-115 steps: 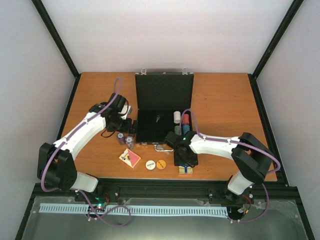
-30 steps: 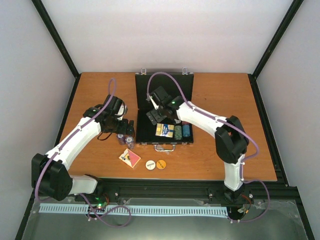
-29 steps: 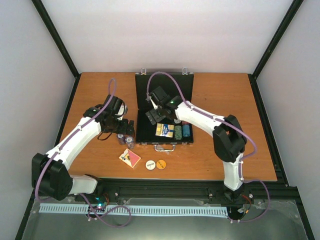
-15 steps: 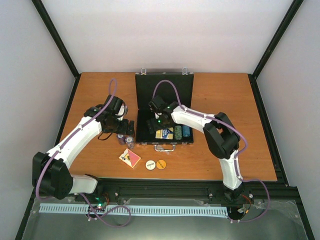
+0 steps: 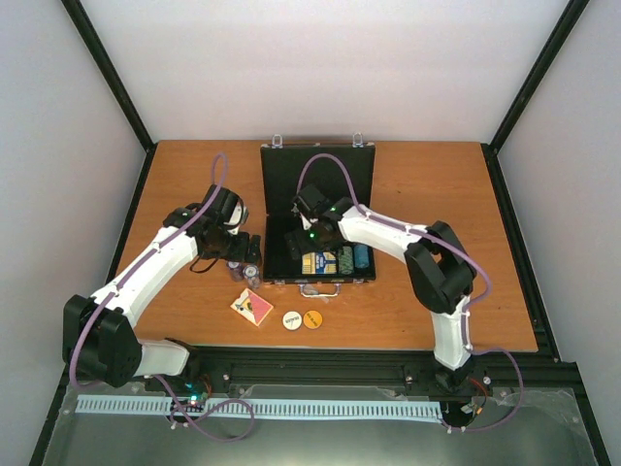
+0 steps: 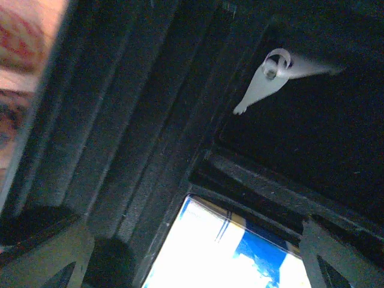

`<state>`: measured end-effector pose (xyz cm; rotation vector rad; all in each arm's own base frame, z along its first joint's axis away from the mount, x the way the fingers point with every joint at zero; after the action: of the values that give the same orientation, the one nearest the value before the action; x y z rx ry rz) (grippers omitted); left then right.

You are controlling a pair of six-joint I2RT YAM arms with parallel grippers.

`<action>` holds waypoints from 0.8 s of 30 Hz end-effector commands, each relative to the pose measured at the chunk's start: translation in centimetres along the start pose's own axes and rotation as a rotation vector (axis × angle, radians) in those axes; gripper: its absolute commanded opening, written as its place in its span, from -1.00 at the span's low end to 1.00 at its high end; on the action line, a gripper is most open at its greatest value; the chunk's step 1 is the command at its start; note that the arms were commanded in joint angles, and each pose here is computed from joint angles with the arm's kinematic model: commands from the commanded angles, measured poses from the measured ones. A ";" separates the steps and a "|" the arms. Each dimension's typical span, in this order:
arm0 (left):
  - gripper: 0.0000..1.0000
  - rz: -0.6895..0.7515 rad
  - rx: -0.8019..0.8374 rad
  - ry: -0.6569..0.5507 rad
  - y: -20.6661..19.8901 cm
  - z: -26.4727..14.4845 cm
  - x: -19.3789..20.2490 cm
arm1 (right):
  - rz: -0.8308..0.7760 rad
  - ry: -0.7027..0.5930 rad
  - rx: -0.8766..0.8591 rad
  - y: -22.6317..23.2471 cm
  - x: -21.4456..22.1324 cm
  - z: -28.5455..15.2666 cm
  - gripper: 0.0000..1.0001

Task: Pack up texas hold em set

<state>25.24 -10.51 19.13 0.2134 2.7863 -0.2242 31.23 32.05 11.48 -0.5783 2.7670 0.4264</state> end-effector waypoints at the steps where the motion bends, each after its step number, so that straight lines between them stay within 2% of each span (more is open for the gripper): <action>1: 1.00 0.005 0.007 -0.016 -0.3 -0.4 -0.4 | -0.074 -0.169 0.019 0.8 -2.5 -5.4 0.92; 6: 0.99 0.004 0.009 -0.038 -0.5 -1.1 -1.3 | -0.157 -0.147 0.045 1.5 -1.8 -7.9 1.00; 13: 1.00 -0.004 -0.002 -0.068 -0.6 -2.5 -2.7 | -0.214 -0.038 0.048 3.0 3.1 -9.8 1.00; 20: 1.00 -0.137 0.035 -0.144 0.7 -5.9 -4.7 | -0.295 -0.008 -0.028 5.9 6.6 -11.1 1.00; 24: 1.00 -0.204 0.000 -0.242 1.9 -9.5 -5.9 | -0.383 0.005 -0.060 8.0 7.3 -11.0 1.00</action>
<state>28.26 -9.08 25.34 0.0297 2.6670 -0.2690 20.67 31.81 20.43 -0.9856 2.6059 0.3923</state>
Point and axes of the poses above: each gripper's point midway between its finger pads, its own z axis out along the fingers, its own y axis along the line the jaws close on, x = y × z, the point moved 6 cm from there along -z, back along the fingers, and after that the axes turned 2 degrees about z, right-handed, at the moved point
